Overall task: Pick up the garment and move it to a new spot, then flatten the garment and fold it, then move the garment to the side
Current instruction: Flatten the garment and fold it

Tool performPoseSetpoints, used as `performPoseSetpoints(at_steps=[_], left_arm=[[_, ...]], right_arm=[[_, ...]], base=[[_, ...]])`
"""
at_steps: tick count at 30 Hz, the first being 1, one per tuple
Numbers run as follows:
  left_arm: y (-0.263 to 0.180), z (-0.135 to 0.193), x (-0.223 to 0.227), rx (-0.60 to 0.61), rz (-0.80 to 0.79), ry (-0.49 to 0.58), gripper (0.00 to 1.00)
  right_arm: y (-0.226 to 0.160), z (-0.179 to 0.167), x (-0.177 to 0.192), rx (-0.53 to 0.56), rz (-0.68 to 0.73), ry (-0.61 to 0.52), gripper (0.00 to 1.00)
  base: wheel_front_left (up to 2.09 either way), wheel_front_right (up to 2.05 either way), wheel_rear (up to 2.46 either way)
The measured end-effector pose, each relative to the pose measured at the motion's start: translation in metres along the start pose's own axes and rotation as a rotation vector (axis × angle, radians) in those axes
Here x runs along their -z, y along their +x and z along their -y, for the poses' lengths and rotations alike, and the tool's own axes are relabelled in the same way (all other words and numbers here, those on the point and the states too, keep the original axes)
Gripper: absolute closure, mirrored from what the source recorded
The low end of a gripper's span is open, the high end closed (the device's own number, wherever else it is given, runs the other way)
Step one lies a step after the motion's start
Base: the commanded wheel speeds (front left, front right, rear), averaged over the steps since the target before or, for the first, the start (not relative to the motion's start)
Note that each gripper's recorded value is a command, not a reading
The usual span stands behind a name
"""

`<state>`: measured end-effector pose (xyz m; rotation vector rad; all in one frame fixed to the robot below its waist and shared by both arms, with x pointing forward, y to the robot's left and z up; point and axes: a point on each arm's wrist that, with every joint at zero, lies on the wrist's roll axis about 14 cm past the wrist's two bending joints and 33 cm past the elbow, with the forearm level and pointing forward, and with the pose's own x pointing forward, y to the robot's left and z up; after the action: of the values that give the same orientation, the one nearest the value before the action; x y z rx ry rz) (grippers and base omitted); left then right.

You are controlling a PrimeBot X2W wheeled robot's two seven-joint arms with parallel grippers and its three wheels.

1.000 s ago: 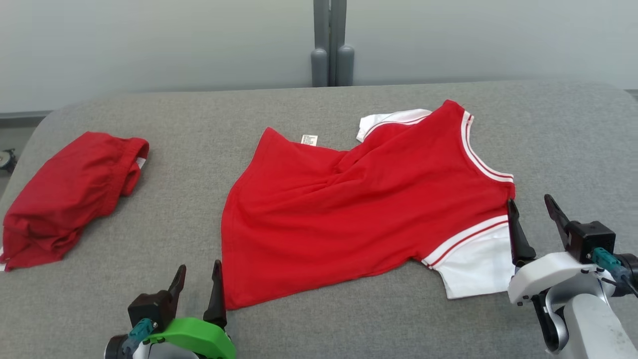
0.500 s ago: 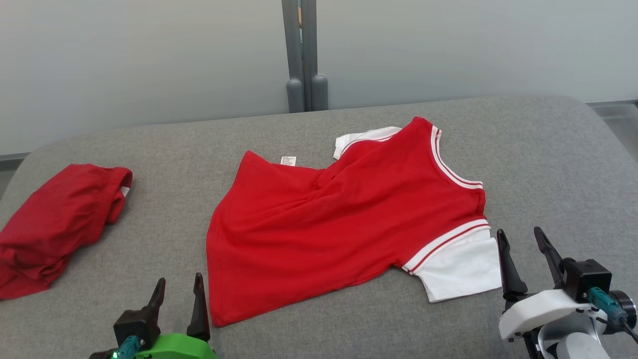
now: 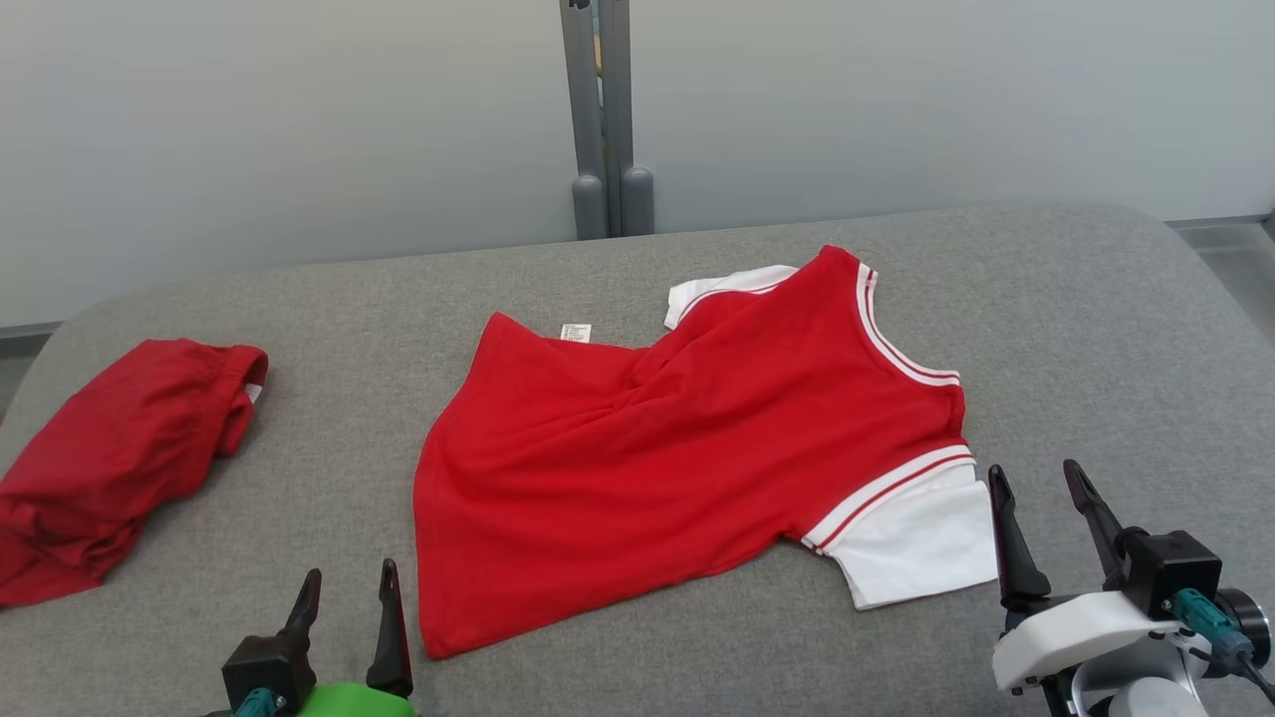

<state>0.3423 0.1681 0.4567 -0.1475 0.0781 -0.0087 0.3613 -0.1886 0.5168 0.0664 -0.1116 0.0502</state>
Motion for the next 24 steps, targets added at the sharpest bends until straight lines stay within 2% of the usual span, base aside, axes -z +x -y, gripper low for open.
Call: performPoseSetpoints(at_steps=[7, 16, 24], left_arm=[[-0.001, 0.002, 0.005, 0.008, -0.016, 0.003, 0.0], [-0.011, 0.012, 0.056, 0.03, -0.185, -0.068, 0.0], [-0.007, 0.022, 0.08, 0.053, -0.275, -0.086, 0.0]], right_arm=[[0.001, -0.002, 0.005, -0.006, -0.016, -0.001, 0.0], [-0.003, 0.004, 0.036, 0.012, -0.114, 0.003, 0.0], [-0.012, 0.017, 0.066, 0.053, -0.212, -0.01, 0.0]], base=[[0.0, 0.0, 0.0], [0.0, 0.0, 0.0], [0.0, 0.0, 0.0]])
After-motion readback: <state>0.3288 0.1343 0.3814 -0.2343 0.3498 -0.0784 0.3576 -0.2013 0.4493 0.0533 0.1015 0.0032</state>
